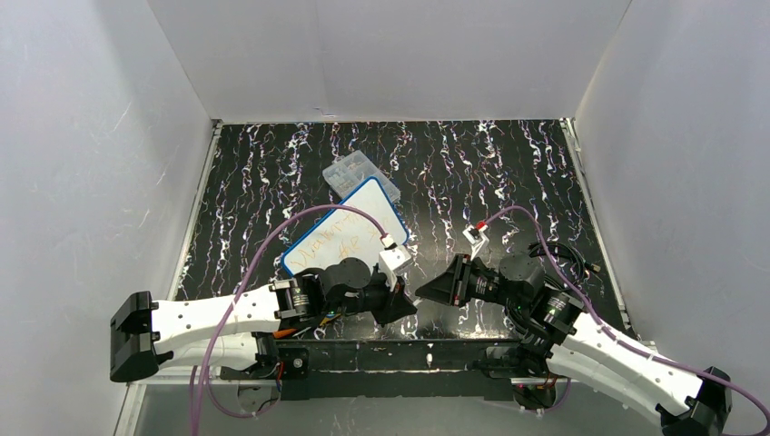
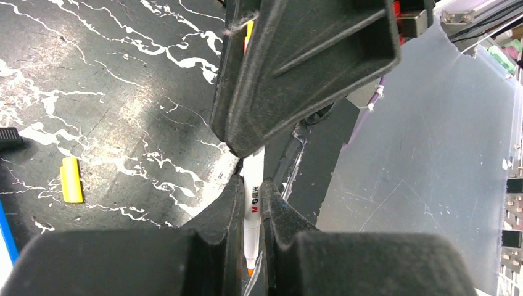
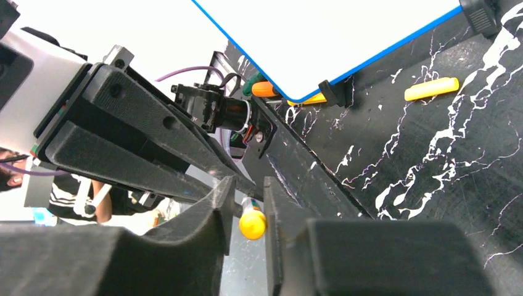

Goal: Write a sentence on the whiteboard
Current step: Pass from the left arm to the right, then pick up the pen cap from the center of the board, then insert the whiteboard marker without the cap into the pen cap.

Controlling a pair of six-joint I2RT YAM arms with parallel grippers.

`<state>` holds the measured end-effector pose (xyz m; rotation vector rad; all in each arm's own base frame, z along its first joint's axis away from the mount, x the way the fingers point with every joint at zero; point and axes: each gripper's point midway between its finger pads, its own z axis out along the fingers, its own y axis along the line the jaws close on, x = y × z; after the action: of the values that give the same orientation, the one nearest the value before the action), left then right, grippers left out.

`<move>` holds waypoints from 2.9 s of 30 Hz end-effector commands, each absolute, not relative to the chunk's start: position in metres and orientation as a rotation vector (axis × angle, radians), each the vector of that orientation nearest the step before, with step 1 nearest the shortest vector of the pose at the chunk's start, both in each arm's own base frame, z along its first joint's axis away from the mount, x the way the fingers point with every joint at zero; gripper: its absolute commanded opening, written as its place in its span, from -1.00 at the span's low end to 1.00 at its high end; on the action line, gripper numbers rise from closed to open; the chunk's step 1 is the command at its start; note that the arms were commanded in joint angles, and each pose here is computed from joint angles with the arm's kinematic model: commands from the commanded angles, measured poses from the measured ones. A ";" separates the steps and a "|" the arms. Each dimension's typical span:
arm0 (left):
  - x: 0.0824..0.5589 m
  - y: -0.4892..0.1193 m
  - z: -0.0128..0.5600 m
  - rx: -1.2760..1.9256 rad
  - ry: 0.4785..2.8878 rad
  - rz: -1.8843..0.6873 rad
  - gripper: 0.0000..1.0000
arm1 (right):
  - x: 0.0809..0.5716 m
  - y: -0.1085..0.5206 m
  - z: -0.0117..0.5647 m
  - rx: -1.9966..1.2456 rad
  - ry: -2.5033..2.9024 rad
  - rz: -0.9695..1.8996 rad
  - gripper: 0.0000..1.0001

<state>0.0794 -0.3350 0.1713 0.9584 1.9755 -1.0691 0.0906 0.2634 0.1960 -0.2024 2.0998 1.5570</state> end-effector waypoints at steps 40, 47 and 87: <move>0.172 -0.301 0.050 1.172 2.236 -0.373 -0.22 | 0.239 0.162 0.186 -0.050 2.159 0.476 -0.97; 0.183 -0.303 0.042 1.147 2.242 -0.339 -0.24 | 0.236 0.163 0.190 -0.051 2.156 0.502 -0.97; 0.148 -0.328 0.112 0.952 1.986 -0.902 -1.00 | 0.207 0.204 0.194 -0.023 2.091 0.925 -0.97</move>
<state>0.1598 -0.3128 0.0811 0.9661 2.1019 -0.7155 0.2074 0.1892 0.1778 -0.0181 2.1531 0.7971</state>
